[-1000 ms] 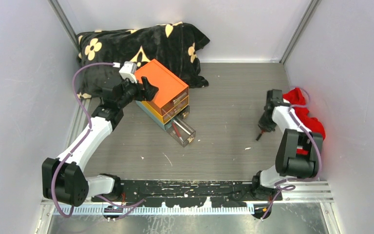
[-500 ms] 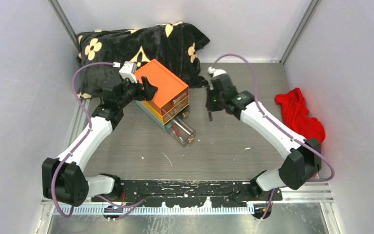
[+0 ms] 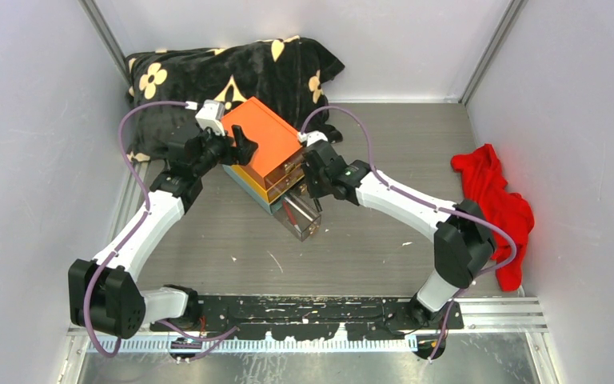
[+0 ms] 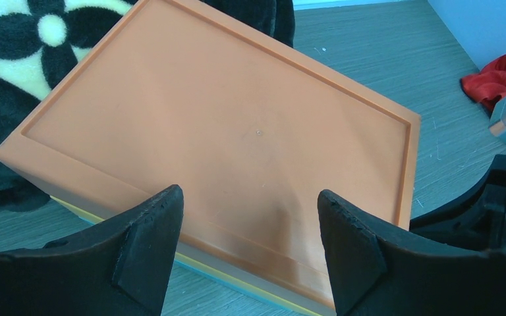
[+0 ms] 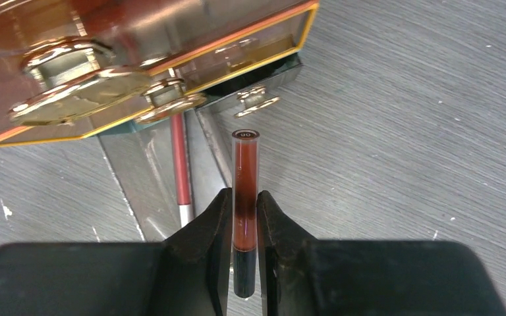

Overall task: Organize the makeup
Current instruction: Place the lipstick in the drawer.

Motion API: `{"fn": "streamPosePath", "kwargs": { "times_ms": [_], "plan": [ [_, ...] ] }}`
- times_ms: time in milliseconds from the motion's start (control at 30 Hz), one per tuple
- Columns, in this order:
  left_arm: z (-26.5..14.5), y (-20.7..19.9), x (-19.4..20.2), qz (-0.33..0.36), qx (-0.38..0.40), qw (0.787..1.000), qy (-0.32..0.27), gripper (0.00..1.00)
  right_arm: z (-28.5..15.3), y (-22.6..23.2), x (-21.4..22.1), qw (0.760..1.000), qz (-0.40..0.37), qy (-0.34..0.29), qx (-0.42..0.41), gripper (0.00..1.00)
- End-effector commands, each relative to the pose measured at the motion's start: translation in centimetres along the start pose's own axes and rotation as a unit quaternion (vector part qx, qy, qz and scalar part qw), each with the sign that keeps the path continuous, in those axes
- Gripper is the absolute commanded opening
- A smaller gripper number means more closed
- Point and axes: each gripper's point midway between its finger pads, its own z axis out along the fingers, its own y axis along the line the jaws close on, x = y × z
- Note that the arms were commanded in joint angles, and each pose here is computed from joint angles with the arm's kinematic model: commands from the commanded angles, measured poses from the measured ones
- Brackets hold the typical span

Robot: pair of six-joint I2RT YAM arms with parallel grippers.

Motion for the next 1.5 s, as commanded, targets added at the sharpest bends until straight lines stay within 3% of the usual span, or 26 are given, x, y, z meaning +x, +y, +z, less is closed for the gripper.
{"fn": "streamPosePath", "kwargs": {
  "times_ms": [0, 233, 600, 767, 900, 967, 1333, 1467],
  "plan": [
    [-0.1, 1.1, 2.3, -0.005, -0.024, 0.999, 0.045, 0.76, -0.4, 3.7, -2.1, 0.998, 0.003, -0.039, -0.051, 0.01],
    [-0.1, 1.2, 2.5, -0.002, -0.027, 0.999, 0.047, 0.76, 1.2, 6.7, -0.9, 0.996, -0.002, -0.043, -0.079, 0.01],
    [-0.5, 1.1, 2.2, 0.003, -0.026, 0.999, 0.045, 0.76, 4.7, 6.4, 0.9, 0.998, -0.013, -0.030, -0.052, 0.03],
    [-0.3, 1.3, 2.5, 0.002, -0.027, 0.998, 0.048, 0.76, 5.2, 6.0, 2.0, 0.999, -0.021, -0.015, -0.043, 0.17],
    [-0.2, 1.3, 2.7, 0.001, -0.027, 0.998, 0.050, 0.76, 4.6, 4.8, 2.1, 0.999, -0.028, -0.021, -0.017, 0.47],
    [-0.2, 1.3, 2.7, 0.002, -0.027, 0.998, 0.050, 0.76, 4.1, 4.5, 2.0, 0.999, -0.029, -0.029, -0.013, 0.52],
    [-0.2, 1.5, 2.8, 0.005, -0.032, 0.998, 0.051, 0.76, -3.2, 3.6, -1.5, 0.994, -0.020, -0.106, -0.028, 0.52],
    [-0.2, 1.5, 2.9, 0.004, -0.033, 0.998, 0.052, 0.76, -5.2, 3.0, -0.3, 0.994, -0.023, -0.101, -0.031, 0.49]
  ]
}}
